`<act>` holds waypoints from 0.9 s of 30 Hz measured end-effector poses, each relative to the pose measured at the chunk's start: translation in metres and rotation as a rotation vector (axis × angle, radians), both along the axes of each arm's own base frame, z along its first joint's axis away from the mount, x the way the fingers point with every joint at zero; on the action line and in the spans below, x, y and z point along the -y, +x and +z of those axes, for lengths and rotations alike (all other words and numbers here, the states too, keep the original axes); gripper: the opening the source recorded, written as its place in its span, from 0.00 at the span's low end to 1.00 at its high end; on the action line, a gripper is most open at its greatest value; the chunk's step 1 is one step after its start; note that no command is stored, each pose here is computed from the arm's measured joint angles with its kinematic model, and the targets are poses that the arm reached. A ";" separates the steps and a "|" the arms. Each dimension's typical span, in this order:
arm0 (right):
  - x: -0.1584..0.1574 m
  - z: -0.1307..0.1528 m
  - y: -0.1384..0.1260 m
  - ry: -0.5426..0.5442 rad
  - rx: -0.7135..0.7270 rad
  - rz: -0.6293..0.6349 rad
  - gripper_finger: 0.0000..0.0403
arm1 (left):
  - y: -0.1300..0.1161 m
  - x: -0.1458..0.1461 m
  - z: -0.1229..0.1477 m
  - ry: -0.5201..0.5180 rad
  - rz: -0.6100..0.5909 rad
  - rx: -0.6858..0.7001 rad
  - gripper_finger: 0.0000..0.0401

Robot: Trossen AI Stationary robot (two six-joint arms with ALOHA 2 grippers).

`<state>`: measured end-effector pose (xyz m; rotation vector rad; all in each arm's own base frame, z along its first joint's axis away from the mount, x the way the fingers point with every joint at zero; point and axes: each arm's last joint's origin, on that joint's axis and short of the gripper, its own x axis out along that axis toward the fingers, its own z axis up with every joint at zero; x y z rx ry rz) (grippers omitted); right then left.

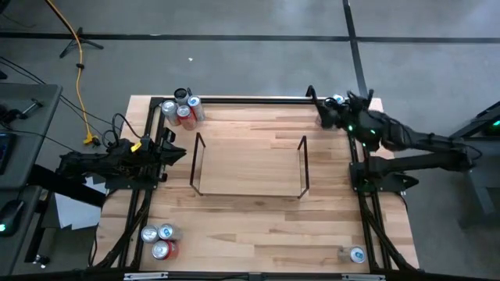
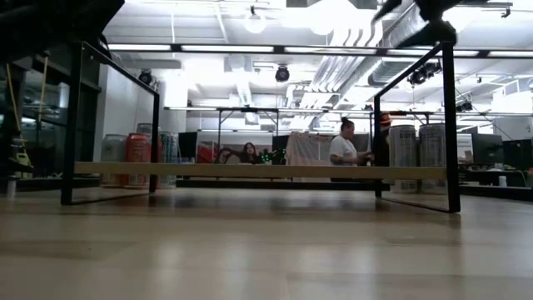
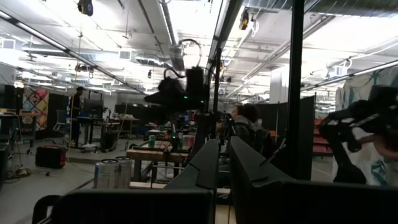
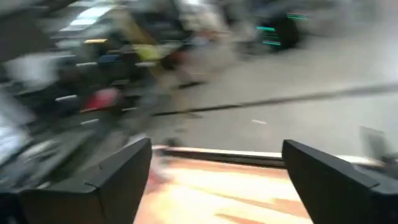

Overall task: Place canned beverage on shelf
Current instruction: Put the white soda can on the shelf

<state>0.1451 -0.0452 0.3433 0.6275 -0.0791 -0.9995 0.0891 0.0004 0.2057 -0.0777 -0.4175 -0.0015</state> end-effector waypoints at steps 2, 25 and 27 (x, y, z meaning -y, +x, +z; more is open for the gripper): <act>0.011 0.004 0.000 0.089 -0.047 -0.114 0.90 | 0.000 0.000 0.000 0.000 0.000 0.001 0.01; 0.194 -0.035 0.016 0.778 -0.753 -0.109 0.90 | 0.000 0.000 0.000 0.000 0.000 0.001 0.01; 0.197 -0.041 0.018 0.806 -0.807 -0.089 0.90 | 0.000 0.000 0.000 0.000 0.000 0.000 0.01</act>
